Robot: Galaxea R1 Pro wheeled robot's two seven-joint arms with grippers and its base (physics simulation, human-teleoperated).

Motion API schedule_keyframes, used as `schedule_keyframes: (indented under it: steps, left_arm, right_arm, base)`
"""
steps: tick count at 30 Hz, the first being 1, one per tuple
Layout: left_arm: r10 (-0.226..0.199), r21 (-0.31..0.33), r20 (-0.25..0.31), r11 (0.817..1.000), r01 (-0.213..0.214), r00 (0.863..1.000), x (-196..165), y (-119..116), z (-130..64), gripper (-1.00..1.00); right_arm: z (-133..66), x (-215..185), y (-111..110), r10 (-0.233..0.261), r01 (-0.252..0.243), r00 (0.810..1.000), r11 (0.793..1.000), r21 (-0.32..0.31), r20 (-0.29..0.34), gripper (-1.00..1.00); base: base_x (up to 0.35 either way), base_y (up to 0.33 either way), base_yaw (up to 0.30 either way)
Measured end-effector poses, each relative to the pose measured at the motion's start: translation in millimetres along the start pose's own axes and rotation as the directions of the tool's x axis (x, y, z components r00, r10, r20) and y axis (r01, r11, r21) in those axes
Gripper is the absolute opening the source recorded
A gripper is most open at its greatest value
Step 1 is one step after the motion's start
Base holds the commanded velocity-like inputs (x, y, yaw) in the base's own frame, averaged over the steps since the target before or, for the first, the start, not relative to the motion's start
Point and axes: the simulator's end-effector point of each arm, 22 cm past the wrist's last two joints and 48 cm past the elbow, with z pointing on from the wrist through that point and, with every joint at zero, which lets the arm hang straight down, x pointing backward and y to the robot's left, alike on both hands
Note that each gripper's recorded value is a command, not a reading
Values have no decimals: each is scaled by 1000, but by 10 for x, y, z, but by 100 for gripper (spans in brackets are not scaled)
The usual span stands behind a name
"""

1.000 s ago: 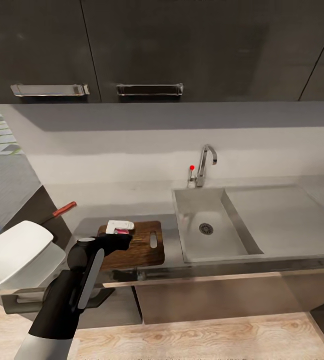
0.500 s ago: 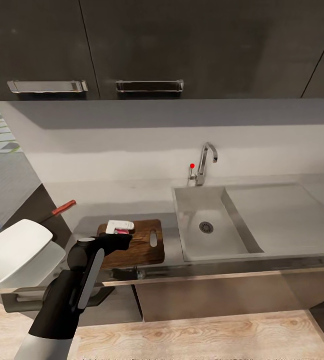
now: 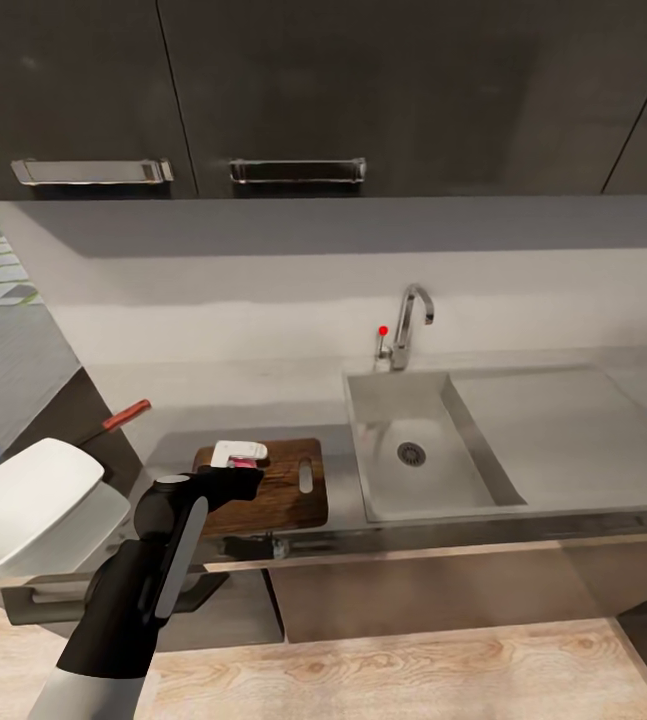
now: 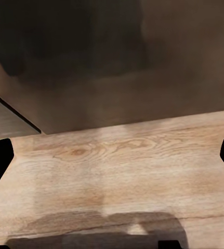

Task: In the kitchen, take the Vidalia onion out of the sink, dice it on the chopping board with the paring knife, put the diced onion into the bowl on the countertop, then place both the paring knife and the chopping board into the sink.

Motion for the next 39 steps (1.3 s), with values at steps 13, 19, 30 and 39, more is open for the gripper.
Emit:
schedule_keyframes:
  steps: [13, 19, 30, 39]
  left_arm:
    - [2, 0, 1, 1000, -2, 1000, -6, -3, -6, -100]
    - [0, 0, -1, 1000, 0, 1000, 1, 1, 3, -100]
    - [-2, 0, -13, 1000, 2, 1000, 57, 9, 51, -100]
    - [-3, -2, -13, 1000, 2, 1000, 55, 16, 52, -100]
  right_arm:
    - [2, -7, 2, 0, 0, 1000, 1000, 0, 1, 100]
    - [1, 2, 5, 1, -1, 1000, 1000, 0, -1, 100]
    - [-6, 47, 4, 2, -2, 1000, 1000, 1, -13, 100]
    - [-6, 48, 4, 2, -2, 1000, 1000, 1, -13, 100]
  base:
    - [-91, 0, -4]
    - [-5, 0, 0]
    - [8, 0, 0]
    - [69, 0, 0]
